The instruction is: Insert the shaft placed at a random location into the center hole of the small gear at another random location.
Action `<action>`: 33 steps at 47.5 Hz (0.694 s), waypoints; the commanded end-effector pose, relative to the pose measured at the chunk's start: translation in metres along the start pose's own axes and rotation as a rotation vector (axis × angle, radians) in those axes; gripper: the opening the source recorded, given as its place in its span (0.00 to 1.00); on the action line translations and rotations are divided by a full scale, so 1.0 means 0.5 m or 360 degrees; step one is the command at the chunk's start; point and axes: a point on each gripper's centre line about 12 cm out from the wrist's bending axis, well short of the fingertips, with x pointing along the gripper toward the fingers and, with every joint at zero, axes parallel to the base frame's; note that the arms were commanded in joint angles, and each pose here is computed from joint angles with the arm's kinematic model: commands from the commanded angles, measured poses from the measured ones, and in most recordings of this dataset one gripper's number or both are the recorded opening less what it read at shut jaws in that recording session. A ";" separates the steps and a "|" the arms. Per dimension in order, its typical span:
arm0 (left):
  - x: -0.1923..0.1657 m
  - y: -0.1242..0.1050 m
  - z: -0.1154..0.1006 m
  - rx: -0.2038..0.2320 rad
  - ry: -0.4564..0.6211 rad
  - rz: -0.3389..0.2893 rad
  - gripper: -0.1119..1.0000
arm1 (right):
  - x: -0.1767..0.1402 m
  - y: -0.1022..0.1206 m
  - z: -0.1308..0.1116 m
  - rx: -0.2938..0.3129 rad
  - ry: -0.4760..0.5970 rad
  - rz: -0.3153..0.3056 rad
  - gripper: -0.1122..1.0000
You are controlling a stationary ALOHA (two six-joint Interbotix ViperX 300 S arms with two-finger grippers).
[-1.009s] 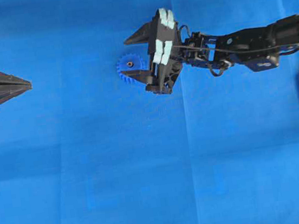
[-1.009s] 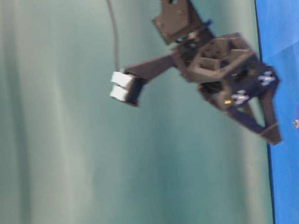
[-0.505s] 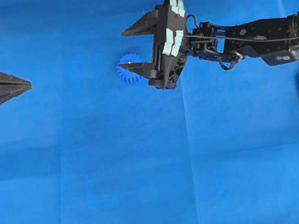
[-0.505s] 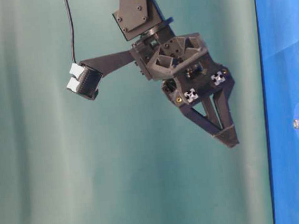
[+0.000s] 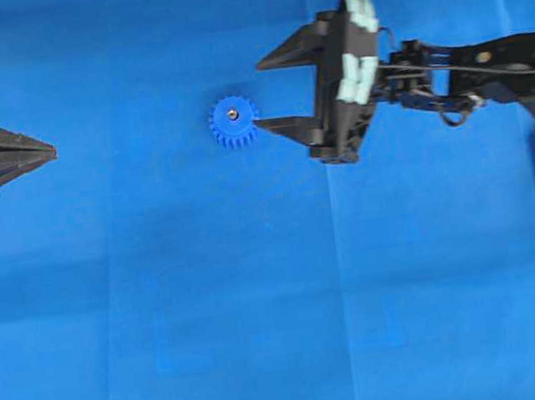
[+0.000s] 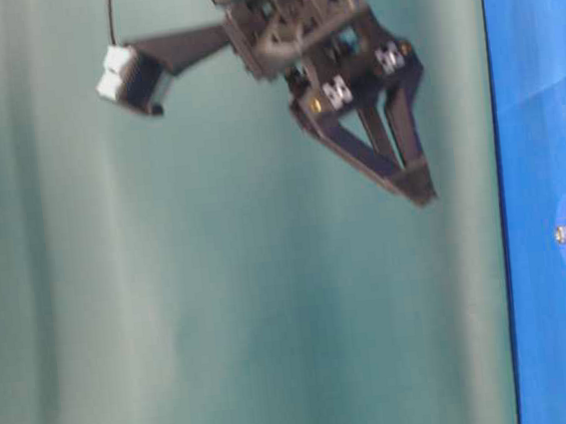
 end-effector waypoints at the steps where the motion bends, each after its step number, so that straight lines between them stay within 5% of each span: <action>1: 0.002 0.000 0.009 0.0000 -0.0020 0.0002 0.10 | -0.032 0.001 0.020 0.0013 -0.0070 0.0007 0.81; 33: 0.002 0.000 0.009 0.0000 -0.0022 0.0002 0.10 | -0.160 -0.010 -0.010 0.0020 -0.0130 0.0019 0.81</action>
